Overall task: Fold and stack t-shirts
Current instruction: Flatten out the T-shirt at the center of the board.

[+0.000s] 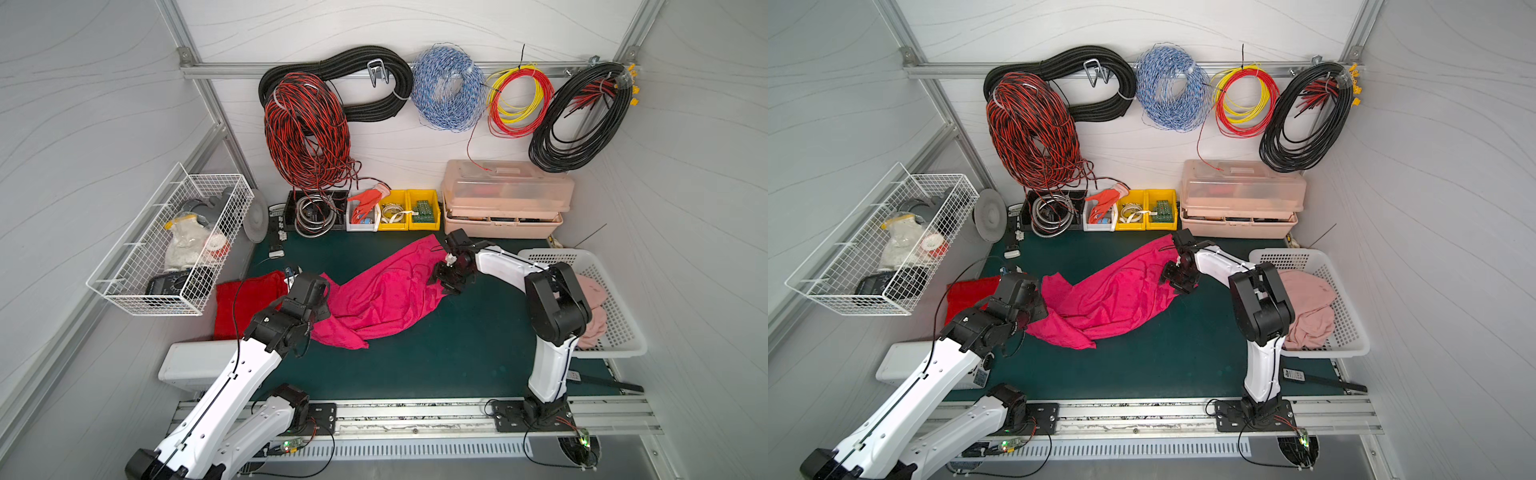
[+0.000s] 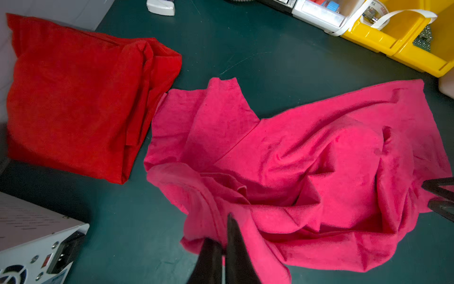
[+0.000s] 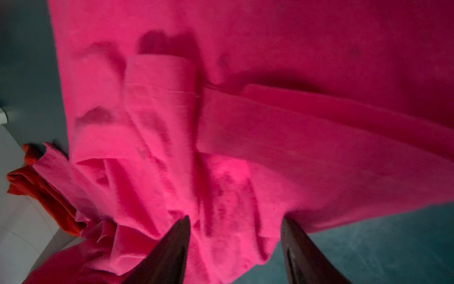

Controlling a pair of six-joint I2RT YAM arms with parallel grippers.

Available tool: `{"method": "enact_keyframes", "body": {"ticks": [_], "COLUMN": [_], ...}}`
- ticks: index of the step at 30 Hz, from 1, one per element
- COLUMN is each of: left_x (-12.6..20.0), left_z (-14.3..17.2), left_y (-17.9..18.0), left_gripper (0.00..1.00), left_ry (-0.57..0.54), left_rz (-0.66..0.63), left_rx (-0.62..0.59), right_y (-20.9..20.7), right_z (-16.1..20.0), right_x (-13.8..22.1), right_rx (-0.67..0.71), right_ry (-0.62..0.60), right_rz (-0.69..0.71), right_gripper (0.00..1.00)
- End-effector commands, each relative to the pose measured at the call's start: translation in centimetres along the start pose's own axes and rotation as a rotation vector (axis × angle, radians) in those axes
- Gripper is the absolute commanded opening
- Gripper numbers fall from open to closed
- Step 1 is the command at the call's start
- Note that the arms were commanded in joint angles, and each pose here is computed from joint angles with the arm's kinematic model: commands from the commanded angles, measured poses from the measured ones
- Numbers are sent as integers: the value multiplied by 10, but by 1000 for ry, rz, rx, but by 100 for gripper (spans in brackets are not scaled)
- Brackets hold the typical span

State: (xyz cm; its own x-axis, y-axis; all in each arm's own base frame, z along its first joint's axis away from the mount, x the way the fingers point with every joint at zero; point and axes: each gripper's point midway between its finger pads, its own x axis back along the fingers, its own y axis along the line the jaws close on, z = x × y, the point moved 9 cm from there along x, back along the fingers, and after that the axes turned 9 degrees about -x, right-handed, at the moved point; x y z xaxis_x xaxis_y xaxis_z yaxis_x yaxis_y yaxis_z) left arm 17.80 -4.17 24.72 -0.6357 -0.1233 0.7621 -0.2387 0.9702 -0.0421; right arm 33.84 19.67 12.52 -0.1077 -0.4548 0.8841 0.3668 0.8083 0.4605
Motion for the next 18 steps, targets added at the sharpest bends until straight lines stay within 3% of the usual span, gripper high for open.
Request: {"method": "enact_keyframes", "body": {"ticks": [1,6,18], "left_x": [3,5,-1], "left_z": [-4,-3,0], "left_y": [-2,-1,-5], "left_gripper": [0,0,0], "left_ry": [-31,-36,-16], "left_rz": [48,60,72], "left_rx": [25,23,23], "right_y": [8,3,35], "right_z": [-16,-35,-53], "right_x": [7,-4,6], "right_rx": [46,6,9], "right_ry": [-68,-48,-24], "right_rz": [-156,-210,-257], "right_gripper": [62,58,57]}}
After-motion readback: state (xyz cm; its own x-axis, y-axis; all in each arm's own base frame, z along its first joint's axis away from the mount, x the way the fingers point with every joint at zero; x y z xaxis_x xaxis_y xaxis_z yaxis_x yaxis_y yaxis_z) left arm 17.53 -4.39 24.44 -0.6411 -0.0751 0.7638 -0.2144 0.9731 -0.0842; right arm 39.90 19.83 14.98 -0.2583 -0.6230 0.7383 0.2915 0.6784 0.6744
